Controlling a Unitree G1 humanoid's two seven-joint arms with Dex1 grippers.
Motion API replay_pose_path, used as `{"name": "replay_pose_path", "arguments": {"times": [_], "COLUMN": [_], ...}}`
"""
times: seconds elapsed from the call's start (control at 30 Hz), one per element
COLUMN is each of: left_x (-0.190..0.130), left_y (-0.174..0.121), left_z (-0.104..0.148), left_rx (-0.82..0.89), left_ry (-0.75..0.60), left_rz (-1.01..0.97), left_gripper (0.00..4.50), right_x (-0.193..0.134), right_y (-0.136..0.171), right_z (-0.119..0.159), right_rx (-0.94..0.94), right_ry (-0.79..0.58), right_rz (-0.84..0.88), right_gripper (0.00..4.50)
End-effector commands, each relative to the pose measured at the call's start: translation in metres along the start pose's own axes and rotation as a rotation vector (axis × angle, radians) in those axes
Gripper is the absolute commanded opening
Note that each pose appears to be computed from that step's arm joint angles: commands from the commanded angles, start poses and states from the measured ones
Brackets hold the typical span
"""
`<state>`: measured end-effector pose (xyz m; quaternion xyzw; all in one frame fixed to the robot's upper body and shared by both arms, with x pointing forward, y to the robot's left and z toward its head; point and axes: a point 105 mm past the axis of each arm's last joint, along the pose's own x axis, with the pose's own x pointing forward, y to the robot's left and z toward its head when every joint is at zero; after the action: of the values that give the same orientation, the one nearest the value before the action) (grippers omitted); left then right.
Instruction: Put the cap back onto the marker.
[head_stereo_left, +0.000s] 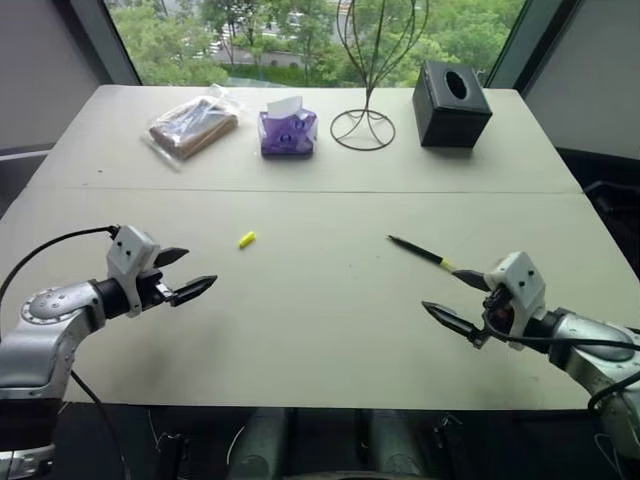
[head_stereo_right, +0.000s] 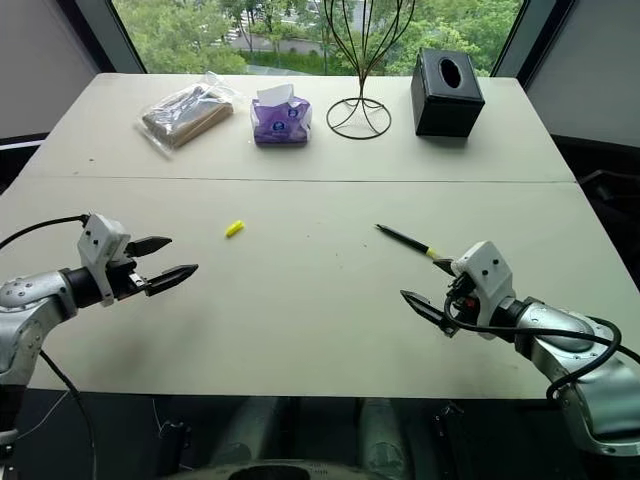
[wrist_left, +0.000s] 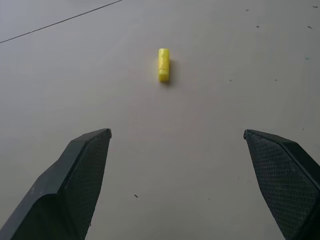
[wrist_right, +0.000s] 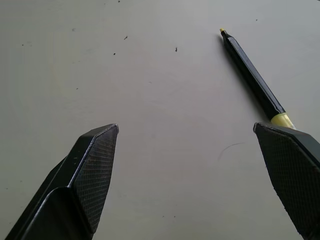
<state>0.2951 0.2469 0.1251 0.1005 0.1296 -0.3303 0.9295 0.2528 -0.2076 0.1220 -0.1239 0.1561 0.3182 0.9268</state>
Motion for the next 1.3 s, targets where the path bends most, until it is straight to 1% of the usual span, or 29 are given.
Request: {"name": "replay_pose_path", "arguments": {"times": [0.03,0.47,0.83,0.93,1.0,1.07,1.13,1.23,1.3], "left_x": [-0.006,-0.005,-0.005,-0.004,-0.001,0.008,0.019,0.031,0.039], "left_y": [0.006,0.014,0.014,0.017,0.019,0.014,0.007,0.000,-0.002], "left_z": [0.016,0.022,0.021,0.025,0.033,0.048,0.066,0.085,0.097], "left_rx": [0.046,0.006,0.029,0.038,0.065,0.097,0.138,0.187,0.214], "left_ry": [-0.037,-0.056,-0.048,-0.050,-0.064,-0.092,-0.119,-0.129,-0.137], "left_rz": [0.024,0.046,0.046,0.046,0.043,0.002,-0.067,-0.179,-0.244], "left_gripper": [4.42,4.42,4.42,4.42,4.42,4.42,4.42,4.42,4.42], "right_x": [-0.005,-0.002,0.000,0.001,0.002,0.006,0.013,0.024,0.033], "right_y": [-0.001,-0.001,-0.002,-0.005,-0.010,-0.017,-0.028,-0.040,-0.045], "right_z": [0.014,0.016,0.016,0.017,0.018,0.019,0.028,0.039,0.043], "right_rx": [-0.040,-0.041,-0.042,-0.049,-0.066,-0.083,-0.065,-0.027,-0.022], "right_ry": [-0.041,-0.053,-0.057,-0.059,-0.058,-0.048,-0.096,-0.166,-0.189], "right_rz": [-0.009,-0.020,-0.034,-0.046,-0.068,-0.079,-0.084,-0.060,-0.032], "right_gripper": [4.50,4.50,4.50,4.50,4.50,4.50,4.50,4.50,4.50]}}
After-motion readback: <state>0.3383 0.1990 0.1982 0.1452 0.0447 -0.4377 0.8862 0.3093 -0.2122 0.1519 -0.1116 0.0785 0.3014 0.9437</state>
